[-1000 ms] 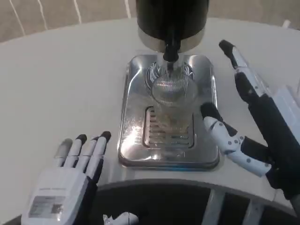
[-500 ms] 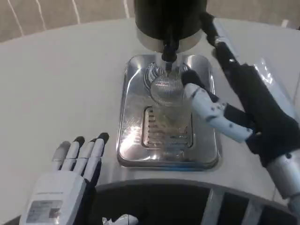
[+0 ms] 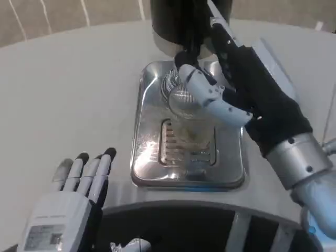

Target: Grasp the cup under the faucet to collect the drink, then remove the cup.

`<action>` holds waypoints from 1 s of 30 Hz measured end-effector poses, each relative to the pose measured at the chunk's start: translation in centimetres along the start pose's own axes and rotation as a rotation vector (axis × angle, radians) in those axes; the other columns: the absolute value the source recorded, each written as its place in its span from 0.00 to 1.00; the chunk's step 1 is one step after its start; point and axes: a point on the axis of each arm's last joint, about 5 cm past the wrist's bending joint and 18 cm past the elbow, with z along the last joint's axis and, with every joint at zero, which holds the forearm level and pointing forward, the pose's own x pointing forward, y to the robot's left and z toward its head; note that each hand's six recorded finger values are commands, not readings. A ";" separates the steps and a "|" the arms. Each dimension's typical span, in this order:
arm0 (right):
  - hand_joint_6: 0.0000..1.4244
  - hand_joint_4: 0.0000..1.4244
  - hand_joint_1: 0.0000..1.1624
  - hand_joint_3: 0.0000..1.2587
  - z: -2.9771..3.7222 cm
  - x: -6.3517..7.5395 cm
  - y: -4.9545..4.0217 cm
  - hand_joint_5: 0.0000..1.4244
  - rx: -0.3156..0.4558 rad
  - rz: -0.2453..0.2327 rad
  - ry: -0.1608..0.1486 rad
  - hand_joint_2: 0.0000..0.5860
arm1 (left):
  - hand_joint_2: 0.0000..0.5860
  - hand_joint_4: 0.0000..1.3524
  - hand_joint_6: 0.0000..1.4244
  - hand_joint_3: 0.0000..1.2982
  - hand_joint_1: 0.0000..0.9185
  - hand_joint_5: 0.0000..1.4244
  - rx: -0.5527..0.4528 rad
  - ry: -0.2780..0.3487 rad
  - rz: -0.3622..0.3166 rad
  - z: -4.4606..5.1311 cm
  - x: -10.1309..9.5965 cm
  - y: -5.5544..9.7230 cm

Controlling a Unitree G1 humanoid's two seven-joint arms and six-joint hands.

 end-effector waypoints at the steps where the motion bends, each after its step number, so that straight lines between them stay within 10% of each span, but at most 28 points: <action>1: 0.00 0.00 0.40 0.00 0.03 0.1 0.04 0.00 0.001 0.000 -0.002 0.91 | 0.20 0.00 0.00 0.00 0.00 0.00 -0.001 0.001 0.001 0.01 0.0 0.0; 22: 0.00 0.00 0.38 0.00 -0.79 1.0 0.85 0.00 0.089 0.035 0.017 0.89 | 0.23 0.00 0.00 0.00 0.00 0.00 -0.017 0.028 -0.003 -0.35 0.1 -0.2; 30: 0.00 0.00 0.17 0.00 0.33 1.5 0.36 0.00 -0.147 0.137 0.030 0.83 | 0.22 0.00 0.00 0.00 0.00 0.00 -0.033 0.040 -0.004 -0.43 0.2 -0.4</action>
